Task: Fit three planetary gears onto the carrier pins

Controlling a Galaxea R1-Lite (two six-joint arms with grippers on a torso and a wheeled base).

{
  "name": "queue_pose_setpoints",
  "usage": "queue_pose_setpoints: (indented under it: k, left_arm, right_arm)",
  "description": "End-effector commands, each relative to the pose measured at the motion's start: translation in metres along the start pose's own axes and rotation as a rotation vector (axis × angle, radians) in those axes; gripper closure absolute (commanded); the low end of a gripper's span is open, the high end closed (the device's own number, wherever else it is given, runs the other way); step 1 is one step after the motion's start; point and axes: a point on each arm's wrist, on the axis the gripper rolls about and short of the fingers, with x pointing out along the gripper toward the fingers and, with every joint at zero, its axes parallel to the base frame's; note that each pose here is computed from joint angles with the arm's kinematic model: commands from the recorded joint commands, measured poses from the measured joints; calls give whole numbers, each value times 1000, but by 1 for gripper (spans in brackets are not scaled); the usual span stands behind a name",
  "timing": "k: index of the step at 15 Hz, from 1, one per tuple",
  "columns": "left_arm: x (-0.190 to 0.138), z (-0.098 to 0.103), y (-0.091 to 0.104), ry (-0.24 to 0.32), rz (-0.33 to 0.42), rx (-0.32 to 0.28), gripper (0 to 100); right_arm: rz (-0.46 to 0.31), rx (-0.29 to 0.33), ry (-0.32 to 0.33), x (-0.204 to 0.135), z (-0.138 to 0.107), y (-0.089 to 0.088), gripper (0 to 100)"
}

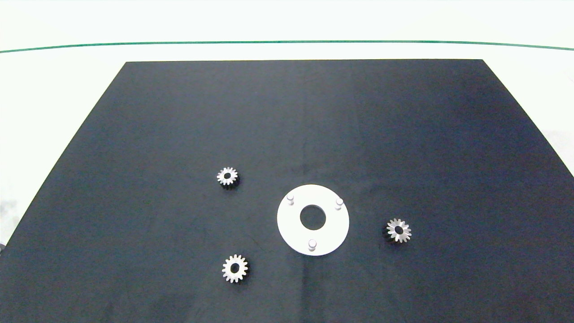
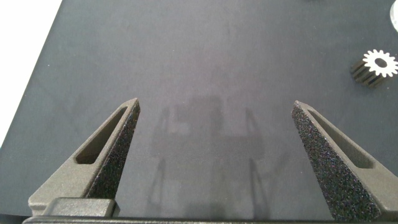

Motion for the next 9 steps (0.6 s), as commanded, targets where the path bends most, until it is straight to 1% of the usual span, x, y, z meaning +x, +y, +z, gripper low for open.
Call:
queue_pose_setpoints:
  k: [1,2,4,6,8,9]
  left_arm:
    - [-3,8,0,-24,-2,15,0]
    - [-5,12,0,-18,-2,18,0]
    - [-12,26,0,10,-7,20,0]
    - [-17,44,1,65,-15,45,0]
    - [-12,63,1,96,-29,56,0]
    - [-8,72,1,113,-32,71,0]
  right_arm:
    - [6,-5,3,-3,5,0,0]
    - [8,-9,11,-5,11,0,0]
    - [17,-11,25,-12,26,0,0]
    - [32,-20,67,-16,49,-1,0]
    - [44,-32,122,-16,70,-1,0]
    - [51,-44,141,-14,78,-1,0]
